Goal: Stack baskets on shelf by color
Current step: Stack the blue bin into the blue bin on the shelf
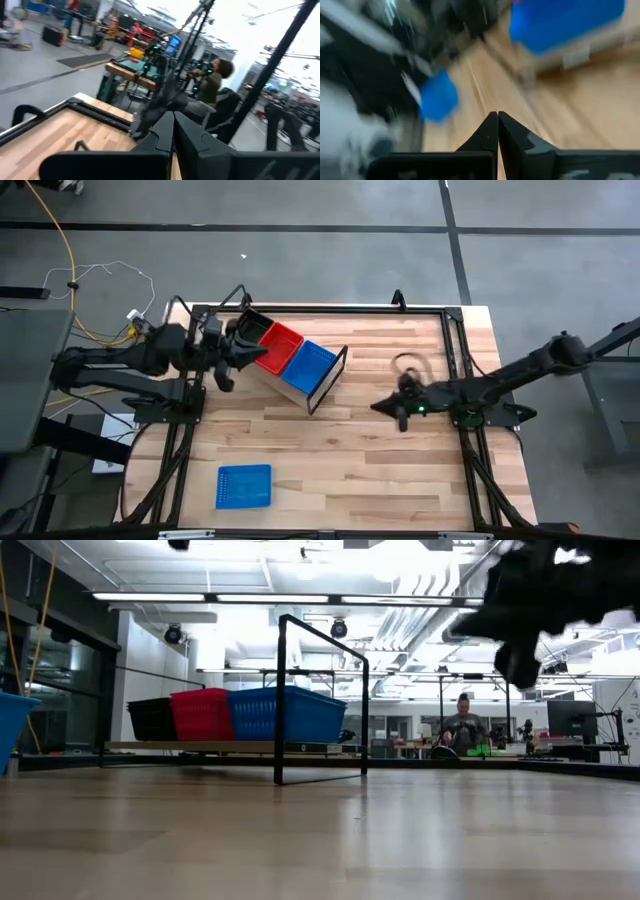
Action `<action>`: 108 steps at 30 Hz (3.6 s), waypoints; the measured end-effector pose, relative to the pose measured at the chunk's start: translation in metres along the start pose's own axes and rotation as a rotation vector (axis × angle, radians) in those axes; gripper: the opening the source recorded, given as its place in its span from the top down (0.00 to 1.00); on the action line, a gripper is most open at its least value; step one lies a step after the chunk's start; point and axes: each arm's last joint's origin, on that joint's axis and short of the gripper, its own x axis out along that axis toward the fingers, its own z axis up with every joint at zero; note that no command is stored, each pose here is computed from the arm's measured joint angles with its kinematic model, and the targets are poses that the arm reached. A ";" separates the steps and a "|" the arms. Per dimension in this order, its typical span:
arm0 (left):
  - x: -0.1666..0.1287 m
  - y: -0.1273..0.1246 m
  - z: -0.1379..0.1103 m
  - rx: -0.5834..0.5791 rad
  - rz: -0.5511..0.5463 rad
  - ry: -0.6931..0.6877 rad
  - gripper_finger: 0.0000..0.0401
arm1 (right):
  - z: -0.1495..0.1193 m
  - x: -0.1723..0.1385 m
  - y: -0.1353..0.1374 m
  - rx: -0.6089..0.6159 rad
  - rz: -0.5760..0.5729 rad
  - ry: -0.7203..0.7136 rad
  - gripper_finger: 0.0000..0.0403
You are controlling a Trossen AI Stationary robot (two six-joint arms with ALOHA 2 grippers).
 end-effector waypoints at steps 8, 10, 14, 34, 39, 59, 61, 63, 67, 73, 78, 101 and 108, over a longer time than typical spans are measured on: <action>0.003 0.007 -0.065 -0.120 -0.032 -0.118 1.00 | 0.026 -0.023 0.030 -0.197 0.013 -0.404 1.00; 0.001 0.008 -0.074 -0.144 -0.036 -0.136 1.00 | 0.034 -0.023 0.036 -0.258 0.010 -0.432 1.00; 0.001 0.008 -0.079 -0.144 -0.042 -0.116 1.00 | 0.045 -0.024 0.043 -0.294 -0.001 -0.470 1.00; -0.013 -0.050 -0.069 -0.538 -0.208 0.517 0.58 | 0.048 -0.022 0.042 -0.213 0.024 -0.443 1.00; -0.039 -0.070 -0.114 -0.616 0.001 0.869 0.53 | 0.047 -0.022 0.041 -0.219 0.027 -0.424 1.00; -0.088 -0.118 -0.236 -0.825 0.796 1.194 0.53 | 0.042 -0.020 0.037 -0.241 -0.017 -0.375 1.00; -0.086 -0.117 -0.242 -0.813 0.834 1.194 0.53 | 0.042 -0.020 0.037 -0.227 -0.016 -0.375 1.00; -0.083 -0.117 -0.246 -0.812 0.850 1.184 0.53 | 0.042 -0.019 0.036 -0.228 -0.017 -0.373 1.00; -0.075 -0.117 -0.250 -0.854 0.854 1.157 0.53 | 0.042 -0.019 0.036 -0.228 -0.022 -0.376 1.00; -0.070 -0.111 -0.255 -0.855 0.888 1.140 0.63 | 0.042 -0.019 0.036 -0.229 -0.032 -0.372 1.00; -0.065 -0.105 -0.257 -0.820 0.857 1.158 0.88 | 0.042 -0.019 0.036 -0.230 -0.033 -0.373 1.00; -0.056 -0.026 -0.092 -0.929 0.616 -0.272 1.00 | 0.041 -0.019 0.034 -0.230 -0.054 -0.376 1.00; -0.002 -0.012 -0.096 -0.991 0.736 -0.542 1.00 | 0.043 -0.020 0.033 -0.199 -0.109 -0.416 1.00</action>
